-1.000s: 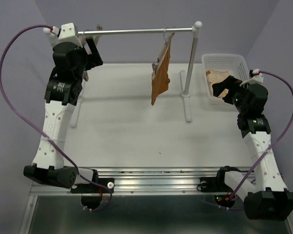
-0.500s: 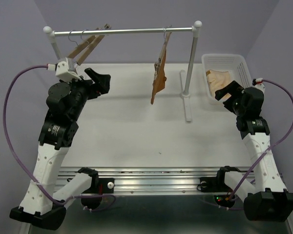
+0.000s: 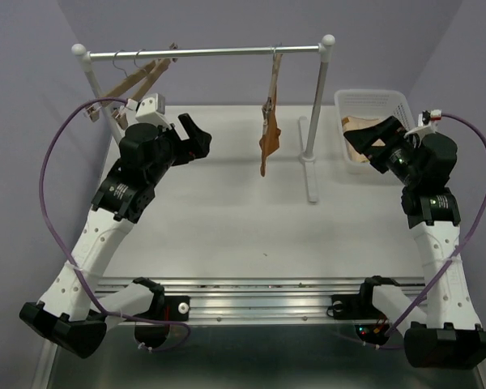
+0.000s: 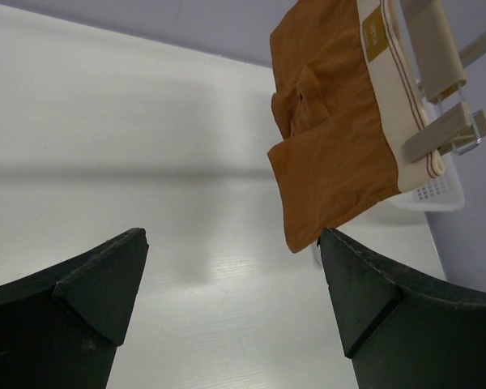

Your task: Remove the underwear clipped to the hanger

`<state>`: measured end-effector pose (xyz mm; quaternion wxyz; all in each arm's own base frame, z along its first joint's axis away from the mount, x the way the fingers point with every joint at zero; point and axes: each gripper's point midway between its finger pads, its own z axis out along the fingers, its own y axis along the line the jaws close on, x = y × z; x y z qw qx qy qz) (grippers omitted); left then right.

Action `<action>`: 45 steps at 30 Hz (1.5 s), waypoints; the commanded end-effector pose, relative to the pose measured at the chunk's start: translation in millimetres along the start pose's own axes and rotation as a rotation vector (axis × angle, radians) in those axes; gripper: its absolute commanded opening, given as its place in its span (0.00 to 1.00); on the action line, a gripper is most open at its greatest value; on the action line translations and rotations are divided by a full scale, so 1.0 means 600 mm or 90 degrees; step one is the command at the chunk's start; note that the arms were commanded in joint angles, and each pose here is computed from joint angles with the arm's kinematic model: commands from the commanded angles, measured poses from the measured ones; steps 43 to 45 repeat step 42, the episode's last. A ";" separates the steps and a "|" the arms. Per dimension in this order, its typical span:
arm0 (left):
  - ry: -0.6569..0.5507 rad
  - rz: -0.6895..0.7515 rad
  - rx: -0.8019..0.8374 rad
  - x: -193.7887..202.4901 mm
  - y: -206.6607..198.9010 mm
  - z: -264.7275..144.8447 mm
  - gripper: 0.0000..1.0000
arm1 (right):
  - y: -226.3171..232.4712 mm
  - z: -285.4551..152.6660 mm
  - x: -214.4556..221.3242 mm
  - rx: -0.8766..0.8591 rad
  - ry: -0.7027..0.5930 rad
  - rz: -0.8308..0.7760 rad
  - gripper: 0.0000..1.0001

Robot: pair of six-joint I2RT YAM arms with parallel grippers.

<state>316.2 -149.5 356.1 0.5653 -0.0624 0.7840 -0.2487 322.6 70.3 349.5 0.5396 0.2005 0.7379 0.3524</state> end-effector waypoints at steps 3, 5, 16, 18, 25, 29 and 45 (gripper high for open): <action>-0.059 -0.003 -0.005 -0.076 -0.024 -0.015 0.99 | 0.102 -0.037 -0.034 -0.139 -0.023 -0.035 1.00; -0.056 -0.003 0.010 -0.076 -0.032 -0.013 0.99 | 0.109 -0.037 -0.033 -0.150 -0.011 -0.034 1.00; -0.026 -0.005 -0.030 -0.034 -0.001 0.024 0.99 | 0.024 0.009 -0.023 -0.026 -0.005 -0.026 1.00; -0.014 -0.003 -0.030 -0.025 -0.001 0.037 0.99 | -0.046 0.015 -0.027 0.084 -0.051 -0.010 1.00; -0.014 0.005 -0.024 -0.010 0.003 0.058 0.99 | -0.164 0.024 0.000 0.250 -0.047 -0.029 1.00; -0.019 0.004 -0.040 0.002 0.018 0.061 0.99 | -0.179 0.022 0.010 0.266 -0.043 -0.027 1.00; -0.017 0.001 -0.066 0.015 0.035 0.080 0.99 | -0.196 0.015 0.006 0.295 -0.055 -0.051 1.00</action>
